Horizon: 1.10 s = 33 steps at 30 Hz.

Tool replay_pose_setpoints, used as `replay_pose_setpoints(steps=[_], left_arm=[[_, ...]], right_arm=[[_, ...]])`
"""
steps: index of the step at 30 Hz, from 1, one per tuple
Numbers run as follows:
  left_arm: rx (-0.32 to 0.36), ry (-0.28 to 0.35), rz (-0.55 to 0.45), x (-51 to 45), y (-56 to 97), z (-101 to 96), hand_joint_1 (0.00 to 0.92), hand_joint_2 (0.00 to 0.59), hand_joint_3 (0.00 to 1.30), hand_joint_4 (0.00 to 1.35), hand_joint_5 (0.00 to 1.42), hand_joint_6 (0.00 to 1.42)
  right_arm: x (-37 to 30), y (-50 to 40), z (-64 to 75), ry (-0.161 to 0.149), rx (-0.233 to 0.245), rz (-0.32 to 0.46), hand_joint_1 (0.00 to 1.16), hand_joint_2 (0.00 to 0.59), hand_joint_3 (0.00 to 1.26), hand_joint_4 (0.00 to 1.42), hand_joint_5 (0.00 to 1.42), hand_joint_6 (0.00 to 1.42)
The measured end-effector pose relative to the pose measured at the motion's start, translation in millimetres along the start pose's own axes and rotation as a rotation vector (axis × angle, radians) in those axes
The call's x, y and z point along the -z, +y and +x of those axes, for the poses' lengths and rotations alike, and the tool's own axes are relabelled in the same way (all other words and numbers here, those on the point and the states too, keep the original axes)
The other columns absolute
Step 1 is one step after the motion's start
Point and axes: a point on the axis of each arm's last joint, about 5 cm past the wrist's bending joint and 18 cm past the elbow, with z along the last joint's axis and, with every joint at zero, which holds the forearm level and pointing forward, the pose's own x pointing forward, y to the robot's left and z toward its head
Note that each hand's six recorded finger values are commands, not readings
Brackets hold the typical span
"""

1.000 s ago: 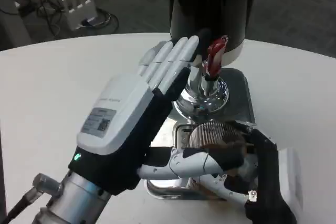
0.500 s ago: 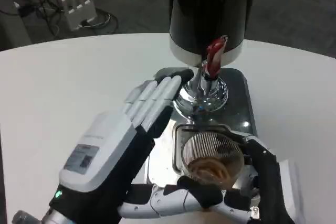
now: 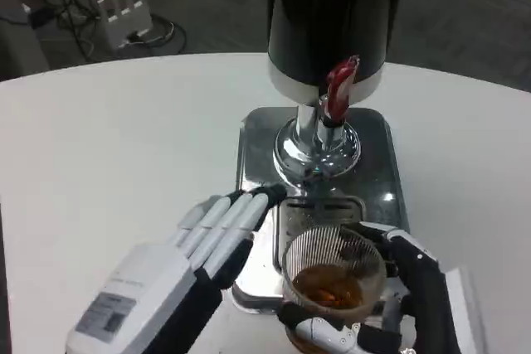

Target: Grasp the cup under the faucet to collect the drink, then remove the cup.

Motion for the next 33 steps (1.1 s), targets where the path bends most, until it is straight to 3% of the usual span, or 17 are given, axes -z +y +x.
replay_pose_setpoints(steps=[7,15,20,33], left_arm=[[0.056,0.043,0.055,0.8,0.1,-17.6,0.0,0.039,0.0,0.0,0.0,0.0],[0.076,0.04,0.106,-0.8,0.1,-23.5,0.0,0.036,0.0,0.0,0.0,0.0],[0.094,0.03,0.142,-3.2,-0.2,-27.3,0.0,0.039,0.0,0.0,0.0,0.0],[0.135,0.019,0.268,-6.5,4.9,-29.8,0.0,0.044,0.0,0.0,0.0,0.0]], right_arm=[[-1.7,-5.8,-5.9,-0.008,-0.02,0.015,0.94,0.077,0.9,0.99,1.18,1.36],[-3.4,-16.5,-7.9,0.0,-0.027,0.024,0.94,0.073,0.9,0.99,1.18,1.36],[-6.0,-26.8,-9.0,-0.012,-0.042,0.015,0.94,0.072,0.9,0.99,1.18,1.36],[-7.6,-40.0,-6.2,-0.042,-0.089,-0.03,0.94,0.078,0.9,0.99,1.18,1.36]])
